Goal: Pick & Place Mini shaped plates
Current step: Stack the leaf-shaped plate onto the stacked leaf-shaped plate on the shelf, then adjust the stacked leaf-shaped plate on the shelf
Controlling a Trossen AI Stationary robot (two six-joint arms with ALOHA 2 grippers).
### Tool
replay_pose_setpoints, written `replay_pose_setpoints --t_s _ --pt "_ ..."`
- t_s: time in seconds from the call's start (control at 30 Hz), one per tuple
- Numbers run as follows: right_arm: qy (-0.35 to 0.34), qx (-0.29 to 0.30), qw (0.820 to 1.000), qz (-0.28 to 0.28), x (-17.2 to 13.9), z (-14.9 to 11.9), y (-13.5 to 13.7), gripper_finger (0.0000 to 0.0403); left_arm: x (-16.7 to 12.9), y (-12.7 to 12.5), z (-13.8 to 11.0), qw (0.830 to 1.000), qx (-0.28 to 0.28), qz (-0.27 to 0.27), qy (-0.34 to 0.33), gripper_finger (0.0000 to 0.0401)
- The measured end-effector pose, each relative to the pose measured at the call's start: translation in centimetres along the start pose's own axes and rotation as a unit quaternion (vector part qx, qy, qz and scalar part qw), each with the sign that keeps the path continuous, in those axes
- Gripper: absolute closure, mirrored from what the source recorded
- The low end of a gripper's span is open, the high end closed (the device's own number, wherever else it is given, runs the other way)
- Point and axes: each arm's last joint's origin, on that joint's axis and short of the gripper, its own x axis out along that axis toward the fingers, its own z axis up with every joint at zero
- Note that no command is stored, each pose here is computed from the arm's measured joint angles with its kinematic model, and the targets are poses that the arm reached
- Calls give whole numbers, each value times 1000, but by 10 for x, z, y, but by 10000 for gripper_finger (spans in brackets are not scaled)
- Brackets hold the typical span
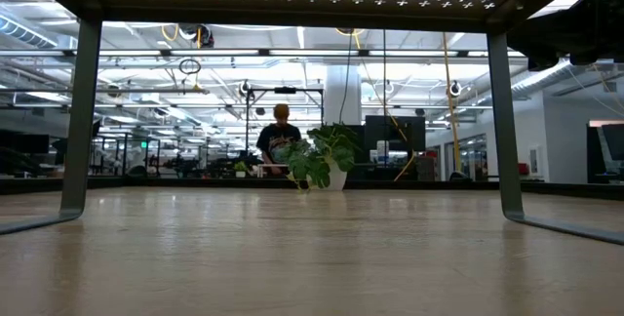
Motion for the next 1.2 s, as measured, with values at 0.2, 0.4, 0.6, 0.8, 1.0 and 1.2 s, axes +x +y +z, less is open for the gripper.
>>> replay_pose_setpoints --t_s 0.2,0.4,0.6,0.8,1.0,1.2 --pt "0 0 1000 0 0 0 0 284 -1 2 -2 1000 14 9 11 401" --pt "0 0 1000 0 0 0 0 284 0 1 -1 999 42 9 5 390" --pt "0 0 1000 0 0 0 0 284 0 0 -2 998 55 1 11 383" --pt "0 0 1000 0 0 0 0 284 5 -6 -3 999 47 2 5 364" --pt "0 0 1000 0 0 0 0 284 8 -13 -3 998 67 14 3 263" --pt "0 0 1000 0 0 0 0 284 8 -13 -4 995 99 13 6 135"
